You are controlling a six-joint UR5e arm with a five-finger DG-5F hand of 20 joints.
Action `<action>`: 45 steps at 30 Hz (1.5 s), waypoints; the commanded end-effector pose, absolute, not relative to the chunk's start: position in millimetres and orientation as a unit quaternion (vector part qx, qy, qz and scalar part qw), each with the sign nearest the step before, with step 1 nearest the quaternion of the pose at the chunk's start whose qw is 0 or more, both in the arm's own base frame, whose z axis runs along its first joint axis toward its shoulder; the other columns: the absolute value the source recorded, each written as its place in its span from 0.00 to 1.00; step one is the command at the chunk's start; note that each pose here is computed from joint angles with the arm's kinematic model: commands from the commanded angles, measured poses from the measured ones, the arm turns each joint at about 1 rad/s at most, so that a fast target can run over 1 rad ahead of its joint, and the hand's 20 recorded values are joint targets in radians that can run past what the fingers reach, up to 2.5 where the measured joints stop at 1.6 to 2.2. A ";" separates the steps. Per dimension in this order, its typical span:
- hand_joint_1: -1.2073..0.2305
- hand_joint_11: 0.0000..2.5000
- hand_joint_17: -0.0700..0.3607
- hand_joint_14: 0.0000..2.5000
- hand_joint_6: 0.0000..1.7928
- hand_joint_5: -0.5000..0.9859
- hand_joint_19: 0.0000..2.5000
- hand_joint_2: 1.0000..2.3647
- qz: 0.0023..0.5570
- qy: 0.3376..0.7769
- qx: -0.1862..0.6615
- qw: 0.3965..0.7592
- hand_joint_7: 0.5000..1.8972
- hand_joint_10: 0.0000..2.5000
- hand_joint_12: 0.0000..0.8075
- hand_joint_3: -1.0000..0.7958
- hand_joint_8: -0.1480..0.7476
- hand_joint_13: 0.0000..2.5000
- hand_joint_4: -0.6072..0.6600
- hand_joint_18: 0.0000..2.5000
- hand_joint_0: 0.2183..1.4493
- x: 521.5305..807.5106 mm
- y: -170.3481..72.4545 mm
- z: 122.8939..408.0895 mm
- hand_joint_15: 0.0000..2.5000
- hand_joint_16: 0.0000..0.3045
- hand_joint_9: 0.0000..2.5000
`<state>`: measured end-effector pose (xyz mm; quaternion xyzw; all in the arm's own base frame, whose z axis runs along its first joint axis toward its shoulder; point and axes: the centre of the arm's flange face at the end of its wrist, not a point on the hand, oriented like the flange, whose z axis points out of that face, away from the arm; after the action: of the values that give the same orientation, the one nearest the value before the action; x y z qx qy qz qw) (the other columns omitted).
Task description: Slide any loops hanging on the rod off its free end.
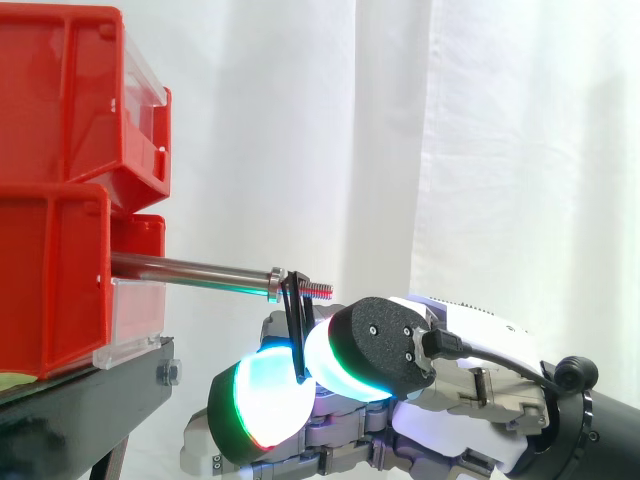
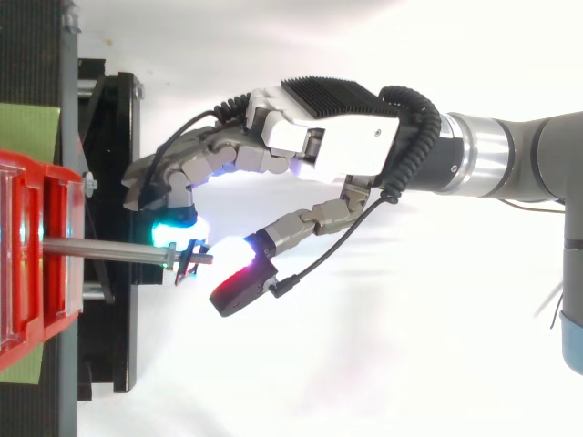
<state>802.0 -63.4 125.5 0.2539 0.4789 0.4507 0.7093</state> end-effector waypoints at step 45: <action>0.39 0.07 0.43 0.00 0.47 0.21 0.03 0.02 0.453 0.473 0.253 0.712 0.41 0.00 0.44 0.43 0.54 0.24 0.60 0.28 0.29 804.5 -66.7 130.1 0.00 0.17 0.28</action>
<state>804.4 -66.7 130.0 0.2534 0.4729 0.4527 0.7123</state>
